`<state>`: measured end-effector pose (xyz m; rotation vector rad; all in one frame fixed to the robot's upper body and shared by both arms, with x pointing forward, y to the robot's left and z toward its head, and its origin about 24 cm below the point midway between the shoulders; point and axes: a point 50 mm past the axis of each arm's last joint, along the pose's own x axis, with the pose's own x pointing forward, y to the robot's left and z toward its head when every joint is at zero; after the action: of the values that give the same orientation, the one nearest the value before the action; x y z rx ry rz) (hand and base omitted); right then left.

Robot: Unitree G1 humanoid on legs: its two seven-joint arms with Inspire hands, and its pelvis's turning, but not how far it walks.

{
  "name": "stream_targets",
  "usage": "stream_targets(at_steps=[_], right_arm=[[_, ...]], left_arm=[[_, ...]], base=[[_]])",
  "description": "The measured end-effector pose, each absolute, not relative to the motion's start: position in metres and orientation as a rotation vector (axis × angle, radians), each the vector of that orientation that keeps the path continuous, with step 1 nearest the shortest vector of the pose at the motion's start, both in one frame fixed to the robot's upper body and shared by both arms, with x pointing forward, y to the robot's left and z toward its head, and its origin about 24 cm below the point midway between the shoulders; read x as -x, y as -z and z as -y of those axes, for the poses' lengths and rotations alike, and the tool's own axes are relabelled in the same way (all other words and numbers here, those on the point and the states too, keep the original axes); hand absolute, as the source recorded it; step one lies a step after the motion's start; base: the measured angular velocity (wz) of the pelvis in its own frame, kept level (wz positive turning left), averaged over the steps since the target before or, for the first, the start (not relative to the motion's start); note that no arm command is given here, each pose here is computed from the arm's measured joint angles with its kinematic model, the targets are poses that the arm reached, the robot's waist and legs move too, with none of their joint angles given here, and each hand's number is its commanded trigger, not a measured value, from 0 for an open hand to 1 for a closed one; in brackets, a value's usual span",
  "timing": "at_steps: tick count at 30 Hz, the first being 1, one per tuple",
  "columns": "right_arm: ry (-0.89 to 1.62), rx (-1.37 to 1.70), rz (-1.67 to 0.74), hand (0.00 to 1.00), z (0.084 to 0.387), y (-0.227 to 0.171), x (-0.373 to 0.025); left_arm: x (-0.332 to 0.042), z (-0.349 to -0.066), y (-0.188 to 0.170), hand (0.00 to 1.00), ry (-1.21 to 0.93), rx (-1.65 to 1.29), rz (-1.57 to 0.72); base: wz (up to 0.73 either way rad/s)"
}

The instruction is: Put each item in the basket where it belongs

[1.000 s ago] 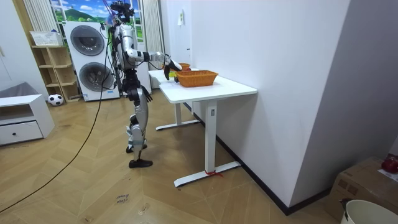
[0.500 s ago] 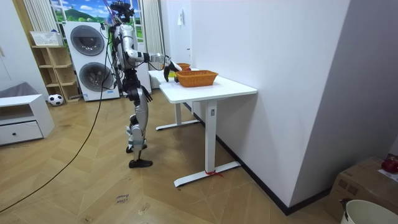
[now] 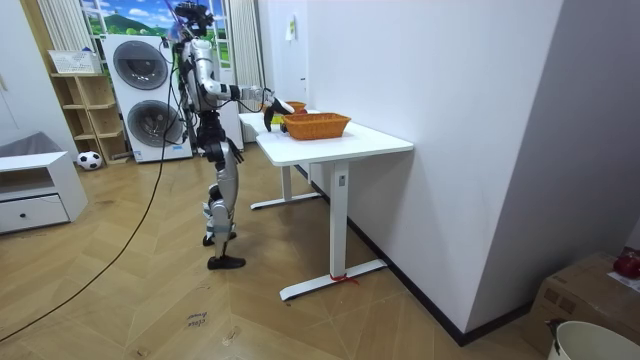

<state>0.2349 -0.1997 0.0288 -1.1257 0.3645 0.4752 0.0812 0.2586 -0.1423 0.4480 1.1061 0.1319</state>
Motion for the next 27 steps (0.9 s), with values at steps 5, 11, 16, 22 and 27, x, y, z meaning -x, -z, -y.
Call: stream_targets(at_steps=[5,11,16,22,27], right_arm=[[-0.459,1.112,-0.395,0.0,0.2008,-0.0258,-0.2377],[-0.448,1.101,-0.423,0.0,0.2028,-0.0228,-0.2404],[-0.449,1.1,-0.425,0.0,0.2028,-0.0225,-0.2403],[-0.465,1.097,-0.427,0.0,0.2005,-0.0214,-0.2404],[-0.483,1.092,-0.454,0.0,0.2006,-0.0195,-0.2426]], left_arm=[[-0.0792,-0.2593,0.143,0.0,-0.142,-0.452,-1.128],[-0.0785,-0.2595,0.1434,0.0,-0.145,-0.454,-1.143],[-0.0798,-0.259,0.1434,0.0,-0.141,-0.457,-1.142],[-0.0833,-0.2575,0.1422,0.0,-0.129,-0.462,-1.129],[-0.0857,-0.2569,0.1412,0.0,-0.113,-0.462,-1.12]], base=[[0.01],[0.01],[0.03],[0.0],[0.0]])
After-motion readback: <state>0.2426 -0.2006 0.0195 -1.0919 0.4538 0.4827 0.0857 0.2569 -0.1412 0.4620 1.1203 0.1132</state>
